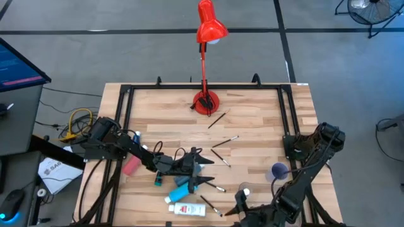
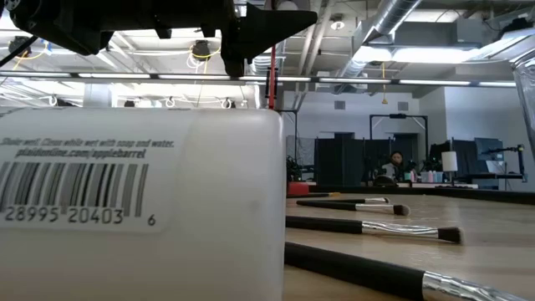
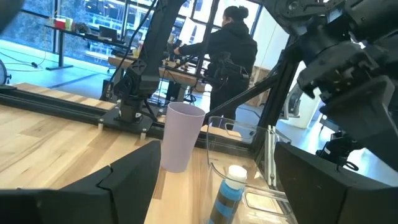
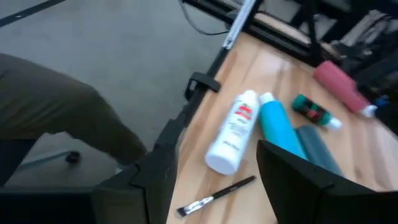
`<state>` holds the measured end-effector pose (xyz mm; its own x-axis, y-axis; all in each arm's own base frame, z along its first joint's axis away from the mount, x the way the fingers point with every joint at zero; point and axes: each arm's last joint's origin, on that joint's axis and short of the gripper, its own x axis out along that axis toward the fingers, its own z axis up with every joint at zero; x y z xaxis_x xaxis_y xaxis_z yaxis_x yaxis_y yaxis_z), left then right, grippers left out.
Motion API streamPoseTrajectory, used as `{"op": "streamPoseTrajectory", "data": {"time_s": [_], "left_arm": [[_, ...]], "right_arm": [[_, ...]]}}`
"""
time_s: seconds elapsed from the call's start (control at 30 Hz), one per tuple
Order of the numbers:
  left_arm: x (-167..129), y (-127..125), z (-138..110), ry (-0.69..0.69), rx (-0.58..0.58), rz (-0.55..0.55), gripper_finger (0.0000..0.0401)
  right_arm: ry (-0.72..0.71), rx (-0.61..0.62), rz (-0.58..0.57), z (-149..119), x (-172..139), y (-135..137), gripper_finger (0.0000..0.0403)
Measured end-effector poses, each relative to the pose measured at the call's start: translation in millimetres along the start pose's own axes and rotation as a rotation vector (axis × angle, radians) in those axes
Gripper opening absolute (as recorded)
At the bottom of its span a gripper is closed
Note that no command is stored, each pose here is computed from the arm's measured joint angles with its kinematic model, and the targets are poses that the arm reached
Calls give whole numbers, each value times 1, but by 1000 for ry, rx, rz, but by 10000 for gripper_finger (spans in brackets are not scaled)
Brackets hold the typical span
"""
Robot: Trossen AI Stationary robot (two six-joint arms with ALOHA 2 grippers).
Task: Pick & Place Paint Supplies
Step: Put the dark blue paint bottle into the transparent bin
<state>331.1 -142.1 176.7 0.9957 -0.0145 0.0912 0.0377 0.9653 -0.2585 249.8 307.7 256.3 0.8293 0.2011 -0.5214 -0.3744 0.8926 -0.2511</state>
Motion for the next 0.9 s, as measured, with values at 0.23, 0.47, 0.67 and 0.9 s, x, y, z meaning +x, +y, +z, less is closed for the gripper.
{"op": "streamPoseTrajectory", "data": {"time_s": [0.23,0.47,0.67,0.9], "left_arm": [[0,0,0,1,0,0,296],[0,0,0,1,0,0,296],[0,0,0,2,1,0,296],[0,0,-1,5,2,1,296]], "right_arm": [[11,-4,34,0,4,-6,209],[-1,-9,32,2,-12,-17,209],[-145,55,36,-24,-21,-28,209],[-272,184,14,-52,-45,-60,209]]}}
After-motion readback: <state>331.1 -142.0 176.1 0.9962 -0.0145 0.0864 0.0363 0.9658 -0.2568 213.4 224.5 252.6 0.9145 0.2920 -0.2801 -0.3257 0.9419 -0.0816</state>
